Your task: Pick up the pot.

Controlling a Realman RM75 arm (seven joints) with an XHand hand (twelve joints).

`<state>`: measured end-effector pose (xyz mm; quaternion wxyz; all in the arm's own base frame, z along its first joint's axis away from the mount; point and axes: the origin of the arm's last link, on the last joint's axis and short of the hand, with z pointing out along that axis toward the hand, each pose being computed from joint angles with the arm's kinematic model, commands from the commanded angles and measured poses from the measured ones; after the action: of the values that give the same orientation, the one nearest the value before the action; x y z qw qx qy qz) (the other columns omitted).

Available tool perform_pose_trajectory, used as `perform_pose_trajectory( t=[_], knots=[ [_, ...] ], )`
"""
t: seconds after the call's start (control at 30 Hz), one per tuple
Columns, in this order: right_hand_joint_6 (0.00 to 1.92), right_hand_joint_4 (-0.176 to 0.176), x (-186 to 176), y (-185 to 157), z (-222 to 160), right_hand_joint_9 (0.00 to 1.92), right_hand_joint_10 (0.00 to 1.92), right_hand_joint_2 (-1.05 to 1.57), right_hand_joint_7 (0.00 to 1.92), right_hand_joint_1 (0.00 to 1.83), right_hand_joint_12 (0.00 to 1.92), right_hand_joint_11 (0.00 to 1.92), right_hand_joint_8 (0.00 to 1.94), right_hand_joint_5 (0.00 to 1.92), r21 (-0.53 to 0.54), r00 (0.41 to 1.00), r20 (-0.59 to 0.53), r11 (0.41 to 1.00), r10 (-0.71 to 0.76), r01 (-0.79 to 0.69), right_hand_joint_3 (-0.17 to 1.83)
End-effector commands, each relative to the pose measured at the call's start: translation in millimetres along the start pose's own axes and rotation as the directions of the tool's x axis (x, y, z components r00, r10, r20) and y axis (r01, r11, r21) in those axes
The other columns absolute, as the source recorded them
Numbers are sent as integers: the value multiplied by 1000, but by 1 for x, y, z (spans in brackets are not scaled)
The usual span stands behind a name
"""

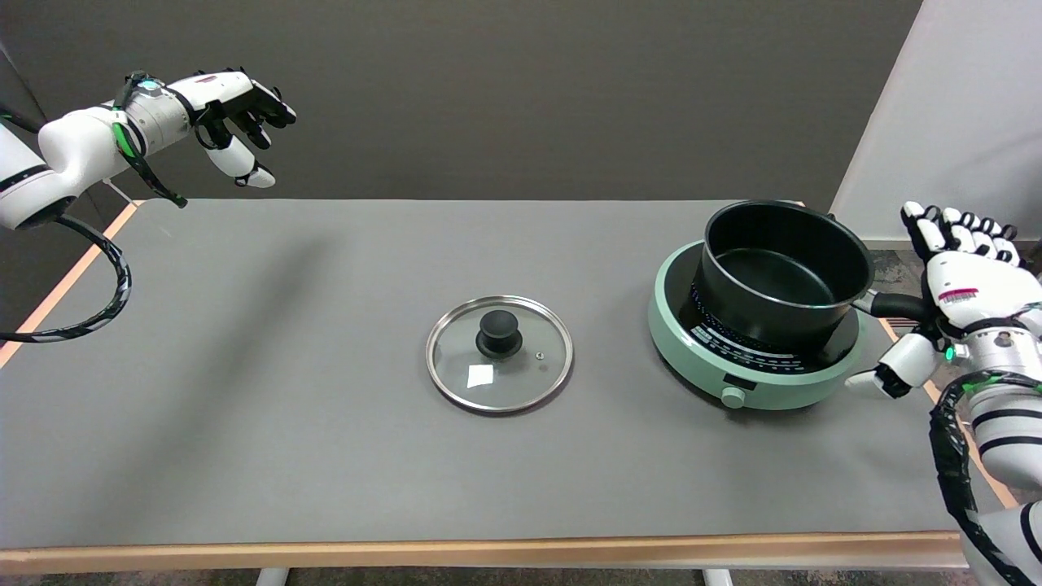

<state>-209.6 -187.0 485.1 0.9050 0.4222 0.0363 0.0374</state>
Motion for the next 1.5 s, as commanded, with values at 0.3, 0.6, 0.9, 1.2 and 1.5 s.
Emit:
perform_pose_trajectory(
  t=[0.3,0.6,0.9,1.2,1.5],
  knots=[
    [6,176,-2,-5,4,6,6,-772,6,1122,6,6,6,6,-18,1000,15,1000,-4,4,1099],
    [11,176,5,-7,9,11,11,-583,11,1150,11,11,11,11,0,1000,-8,1000,-11,11,654],
    [215,176,11,-7,13,215,215,-767,215,1137,215,215,215,215,11,999,-26,1000,-23,23,1448],
    [430,176,14,-6,15,430,430,-730,430,1161,430,430,430,430,14,999,-34,1000,-27,27,1385],
    [556,176,14,-7,15,556,556,-609,556,1181,556,556,556,556,16,999,-34,1000,-23,23,1104]
  ],
)
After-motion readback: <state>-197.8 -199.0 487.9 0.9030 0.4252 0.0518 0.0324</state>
